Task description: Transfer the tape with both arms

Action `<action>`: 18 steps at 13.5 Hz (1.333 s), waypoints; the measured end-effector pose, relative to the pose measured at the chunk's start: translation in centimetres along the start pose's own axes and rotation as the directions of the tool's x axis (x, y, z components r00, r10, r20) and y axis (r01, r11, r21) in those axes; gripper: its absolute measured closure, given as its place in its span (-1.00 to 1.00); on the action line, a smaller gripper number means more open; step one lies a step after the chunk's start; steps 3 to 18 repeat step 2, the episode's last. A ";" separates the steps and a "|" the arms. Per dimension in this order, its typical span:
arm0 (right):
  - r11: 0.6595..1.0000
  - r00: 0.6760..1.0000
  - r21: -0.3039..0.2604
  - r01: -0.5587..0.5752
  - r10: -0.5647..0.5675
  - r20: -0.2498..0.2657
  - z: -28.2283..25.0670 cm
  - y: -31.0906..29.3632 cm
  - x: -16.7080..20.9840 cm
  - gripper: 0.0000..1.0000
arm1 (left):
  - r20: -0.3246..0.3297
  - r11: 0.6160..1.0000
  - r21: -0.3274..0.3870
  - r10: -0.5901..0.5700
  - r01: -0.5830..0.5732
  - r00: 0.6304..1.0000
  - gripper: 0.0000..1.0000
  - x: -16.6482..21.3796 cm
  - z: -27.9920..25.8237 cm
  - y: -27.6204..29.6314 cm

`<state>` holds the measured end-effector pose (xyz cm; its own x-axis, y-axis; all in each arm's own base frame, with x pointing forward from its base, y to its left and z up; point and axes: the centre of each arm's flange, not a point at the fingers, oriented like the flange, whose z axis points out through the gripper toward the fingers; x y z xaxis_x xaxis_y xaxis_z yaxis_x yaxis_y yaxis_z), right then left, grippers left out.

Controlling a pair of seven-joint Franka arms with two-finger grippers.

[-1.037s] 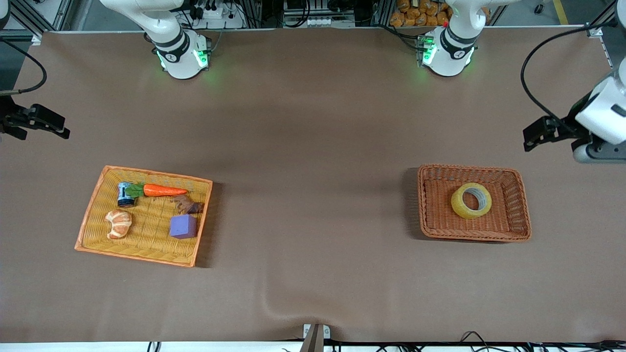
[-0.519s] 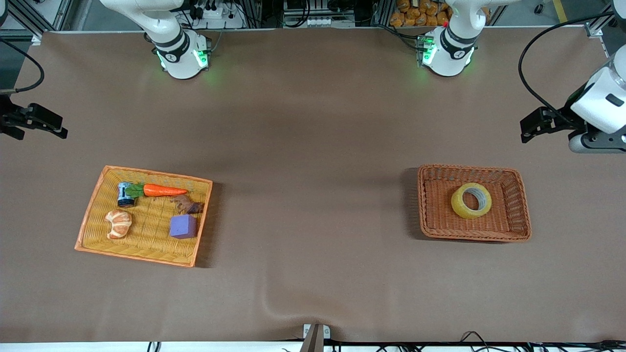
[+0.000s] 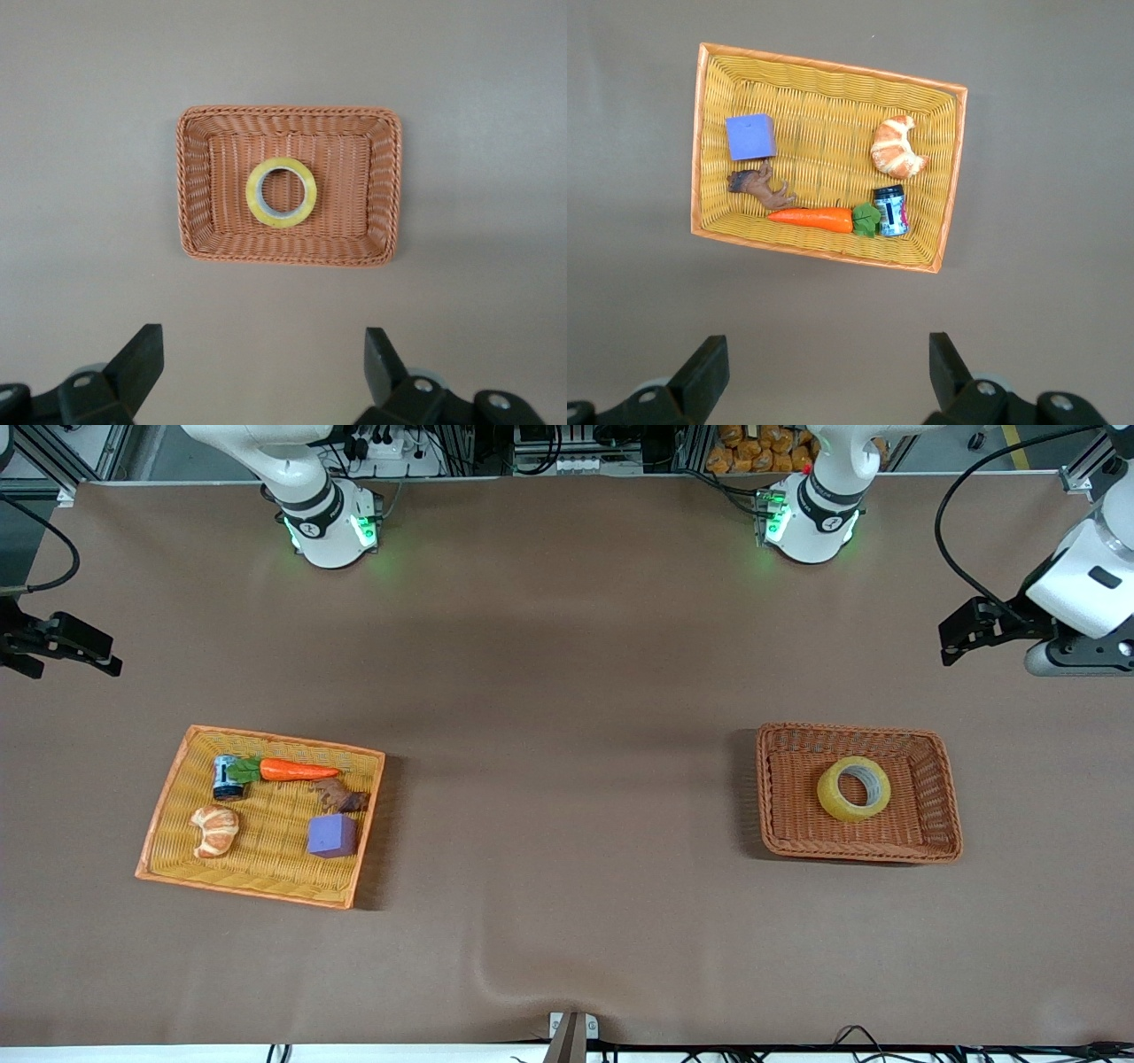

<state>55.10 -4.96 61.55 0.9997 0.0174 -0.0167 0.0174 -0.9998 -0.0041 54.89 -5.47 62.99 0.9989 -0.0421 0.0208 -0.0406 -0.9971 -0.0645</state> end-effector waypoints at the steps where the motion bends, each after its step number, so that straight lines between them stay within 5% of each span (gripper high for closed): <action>1: 1.000 1.000 0.000 0.000 0.000 0.000 0.0 0.0 0.0 -1.00 | -0.002 1.000 0.000 -0.005 0.005 1.000 -1.00 0.0 0.0 -0.4; 18: 1.000 1.000 0.000 0.000 0.000 0.000 0.0 0.0 0.0 -1.00 | -0.002 1.000 0.000 -0.005 0.005 1.000 -1.00 0.0 -0.1 -0.5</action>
